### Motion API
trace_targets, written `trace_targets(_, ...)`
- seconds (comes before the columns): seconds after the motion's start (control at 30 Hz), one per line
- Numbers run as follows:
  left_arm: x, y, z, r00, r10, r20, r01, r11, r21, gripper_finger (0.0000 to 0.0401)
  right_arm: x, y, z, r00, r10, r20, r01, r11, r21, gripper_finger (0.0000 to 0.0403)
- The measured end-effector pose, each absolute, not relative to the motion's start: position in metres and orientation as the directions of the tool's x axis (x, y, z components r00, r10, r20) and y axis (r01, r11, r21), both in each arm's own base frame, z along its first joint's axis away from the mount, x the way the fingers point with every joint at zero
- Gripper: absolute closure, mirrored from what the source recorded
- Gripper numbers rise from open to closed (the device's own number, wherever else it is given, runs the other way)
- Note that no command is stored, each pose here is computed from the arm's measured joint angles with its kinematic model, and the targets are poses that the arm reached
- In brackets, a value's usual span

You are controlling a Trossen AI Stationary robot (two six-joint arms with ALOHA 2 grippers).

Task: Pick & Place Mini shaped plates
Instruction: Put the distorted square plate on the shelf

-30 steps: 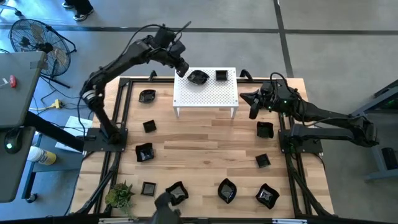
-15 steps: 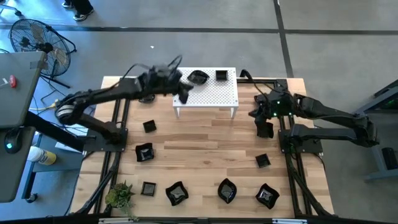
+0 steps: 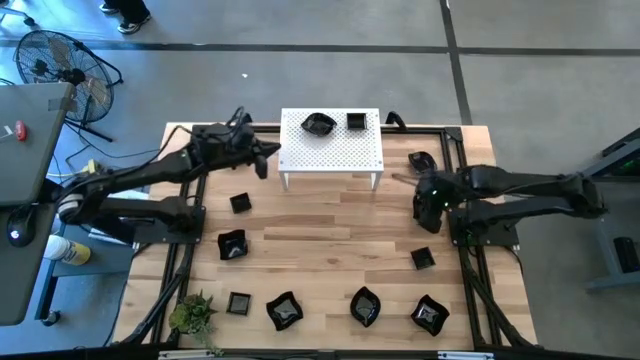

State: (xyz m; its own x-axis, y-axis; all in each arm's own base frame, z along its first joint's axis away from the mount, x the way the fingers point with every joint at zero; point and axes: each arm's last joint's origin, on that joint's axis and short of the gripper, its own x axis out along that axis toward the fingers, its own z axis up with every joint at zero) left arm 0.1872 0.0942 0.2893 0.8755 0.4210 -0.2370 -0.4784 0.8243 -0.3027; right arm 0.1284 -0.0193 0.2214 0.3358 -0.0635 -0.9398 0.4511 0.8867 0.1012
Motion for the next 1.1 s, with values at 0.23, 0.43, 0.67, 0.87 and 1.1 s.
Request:
trace_targets(0.23, 0.174, 0.100, 0.282, 0.885, 0.392, -0.251, -0.457, 0.834, -0.309, 0.0400, 0.139, -0.008, 0.194, 0.177, -0.079, -0.981, 0.482, 0.876, 0.017, 0.0289)
trace_targets(0.43, 0.175, 0.100, 0.281, 0.889, 0.379, -0.256, -0.444, 0.850, -0.285, 0.0400, 0.150, -0.005, 0.181, 0.085, -0.108, -0.991, 0.494, 0.868, -0.052, 0.0289)
trace_targets(0.67, 0.175, 0.099, 0.281, 0.895, 0.366, -0.256, -0.430, 0.862, -0.269, 0.0400, 0.164, -0.005, 0.167, 0.043, -0.109, -0.993, 0.487, 0.870, -0.074, 0.0289)
trace_targets(0.87, 0.175, 0.099, 0.280, 0.894, 0.361, -0.266, -0.428, 0.864, -0.264, 0.0400, 0.169, -0.005, 0.153, 0.012, -0.106, -0.994, 0.487, 0.869, -0.087, 0.0300)
trace_targets(1.1, 0.175, 0.099, 0.279, 0.891, 0.360, -0.277, -0.430, 0.863, -0.264, 0.0400, 0.164, -0.005, 0.138, -0.019, -0.092, -0.996, 0.541, 0.836, -0.088, 0.0355)
